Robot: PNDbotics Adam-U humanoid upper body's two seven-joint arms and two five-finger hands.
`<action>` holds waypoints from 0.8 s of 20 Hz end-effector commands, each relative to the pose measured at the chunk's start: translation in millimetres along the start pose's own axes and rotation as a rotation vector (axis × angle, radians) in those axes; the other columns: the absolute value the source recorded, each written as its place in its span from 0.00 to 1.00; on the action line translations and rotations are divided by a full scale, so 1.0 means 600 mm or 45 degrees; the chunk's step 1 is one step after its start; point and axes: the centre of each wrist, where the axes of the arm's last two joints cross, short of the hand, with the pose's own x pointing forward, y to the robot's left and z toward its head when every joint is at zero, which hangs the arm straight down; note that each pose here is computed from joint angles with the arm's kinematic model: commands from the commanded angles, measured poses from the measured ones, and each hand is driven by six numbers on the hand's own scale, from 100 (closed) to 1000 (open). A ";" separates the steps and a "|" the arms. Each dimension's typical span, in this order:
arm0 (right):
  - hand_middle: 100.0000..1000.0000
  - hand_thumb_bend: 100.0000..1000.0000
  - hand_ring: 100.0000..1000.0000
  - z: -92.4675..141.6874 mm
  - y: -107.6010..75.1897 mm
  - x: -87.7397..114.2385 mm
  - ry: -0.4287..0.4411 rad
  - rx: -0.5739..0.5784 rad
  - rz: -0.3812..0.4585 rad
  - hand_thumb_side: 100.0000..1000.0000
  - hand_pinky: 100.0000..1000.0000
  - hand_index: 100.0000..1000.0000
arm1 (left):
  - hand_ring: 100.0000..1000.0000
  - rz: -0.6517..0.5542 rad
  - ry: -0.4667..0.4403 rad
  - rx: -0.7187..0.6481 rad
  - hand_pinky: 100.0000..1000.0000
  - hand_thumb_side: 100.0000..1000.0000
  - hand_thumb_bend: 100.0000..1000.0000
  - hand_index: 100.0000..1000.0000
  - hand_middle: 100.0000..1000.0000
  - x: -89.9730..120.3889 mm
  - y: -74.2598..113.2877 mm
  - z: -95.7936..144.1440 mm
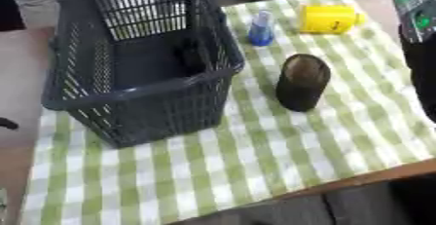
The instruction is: Pick up objects on the table and place them in the box.
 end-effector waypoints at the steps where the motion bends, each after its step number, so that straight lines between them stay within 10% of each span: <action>1: 0.49 0.06 0.29 -0.032 -0.019 0.021 -0.072 -0.046 0.021 0.00 0.00 0.58 | 0.80 -0.008 -0.025 -0.018 0.29 0.90 0.39 0.74 0.71 0.007 0.004 -0.006; 16: 0.48 0.09 0.30 -0.157 0.006 0.191 -0.372 -0.395 -0.072 0.00 0.00 0.58 | 0.80 0.007 -0.010 -0.060 0.29 0.90 0.39 0.74 0.71 0.004 -0.006 -0.002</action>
